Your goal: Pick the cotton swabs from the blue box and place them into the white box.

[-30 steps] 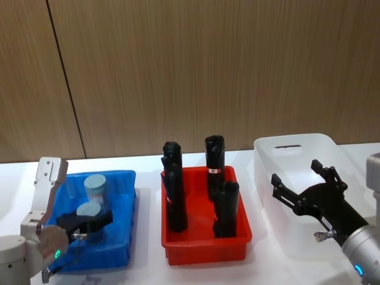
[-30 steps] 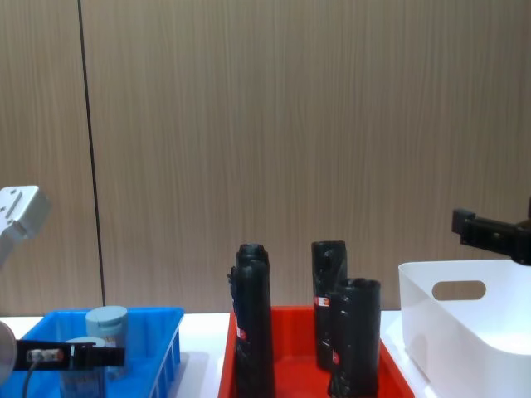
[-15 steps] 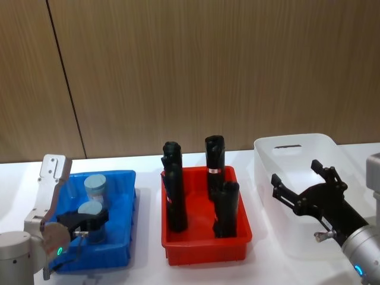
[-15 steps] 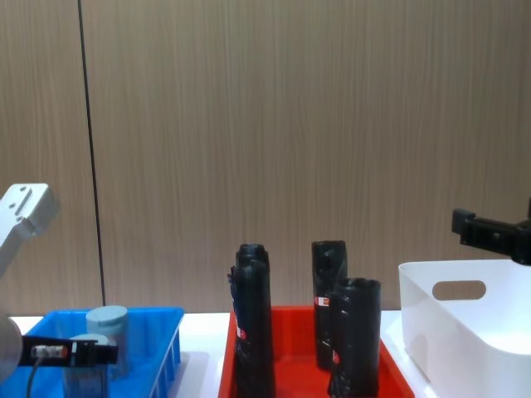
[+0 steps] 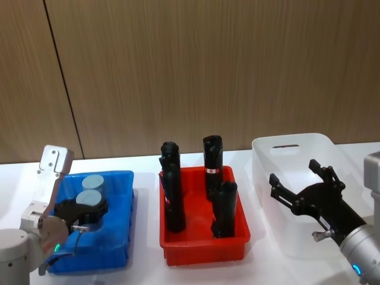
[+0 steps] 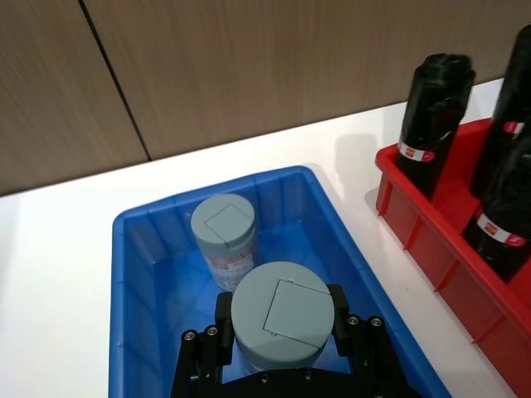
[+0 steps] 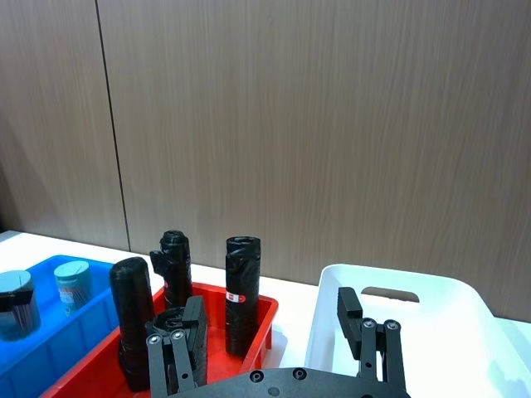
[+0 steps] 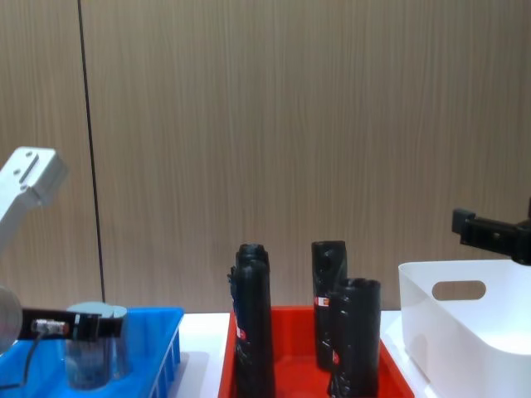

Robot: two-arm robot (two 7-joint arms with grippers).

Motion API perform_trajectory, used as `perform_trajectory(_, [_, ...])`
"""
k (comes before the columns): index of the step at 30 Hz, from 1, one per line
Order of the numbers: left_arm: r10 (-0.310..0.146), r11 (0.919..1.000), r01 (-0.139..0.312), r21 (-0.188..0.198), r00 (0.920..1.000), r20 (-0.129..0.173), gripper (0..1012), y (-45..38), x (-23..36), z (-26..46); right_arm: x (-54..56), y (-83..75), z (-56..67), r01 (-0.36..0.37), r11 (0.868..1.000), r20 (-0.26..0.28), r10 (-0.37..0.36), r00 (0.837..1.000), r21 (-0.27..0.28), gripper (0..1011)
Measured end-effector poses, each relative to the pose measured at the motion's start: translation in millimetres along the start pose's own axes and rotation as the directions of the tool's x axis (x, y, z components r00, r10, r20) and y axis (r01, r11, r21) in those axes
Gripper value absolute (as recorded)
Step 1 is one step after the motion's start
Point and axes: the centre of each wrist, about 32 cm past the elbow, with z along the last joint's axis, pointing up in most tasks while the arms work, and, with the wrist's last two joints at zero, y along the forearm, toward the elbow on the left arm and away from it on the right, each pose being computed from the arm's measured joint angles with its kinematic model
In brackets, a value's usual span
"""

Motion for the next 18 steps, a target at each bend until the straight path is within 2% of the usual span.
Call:
perform_trajectory(3, [-0.011,0.9998,0.011,-0.014,0.9997,0.02,671,4.5,-1.5,2.5,0.0,0.0,0.0,0.0,1.0,0.0,0.0,1.0,0.0,1002])
perform_trajectory(6, [-0.037,0.9984,0.039,-0.04,0.9978,0.055,671,12.5,-3.8,8.1,0.0,0.0,0.0,0.0,1.0,0.0,0.0,1.0,0.0,1001])
perform_trajectory(9, [-0.057,0.9967,0.061,-0.053,0.9954,0.076,671,17.5,-4.8,10.9,0.0,0.0,0.0,0.0,1.0,0.0,0.0,1.0,0.0,1002])
perform_trajectory(15, [-0.113,0.9888,0.124,-0.083,0.9857,0.125,671,29.3,-5.9,18.3,0.0,0.0,0.0,0.0,1.0,0.0,0.0,1.0,0.0,1002])
perform_trajectory(18, [-0.148,0.982,0.163,-0.096,0.9778,0.149,671,34.5,-5.9,21.3,0.0,0.0,0.0,0.0,1.0,0.0,0.0,1.0,0.0,1002])
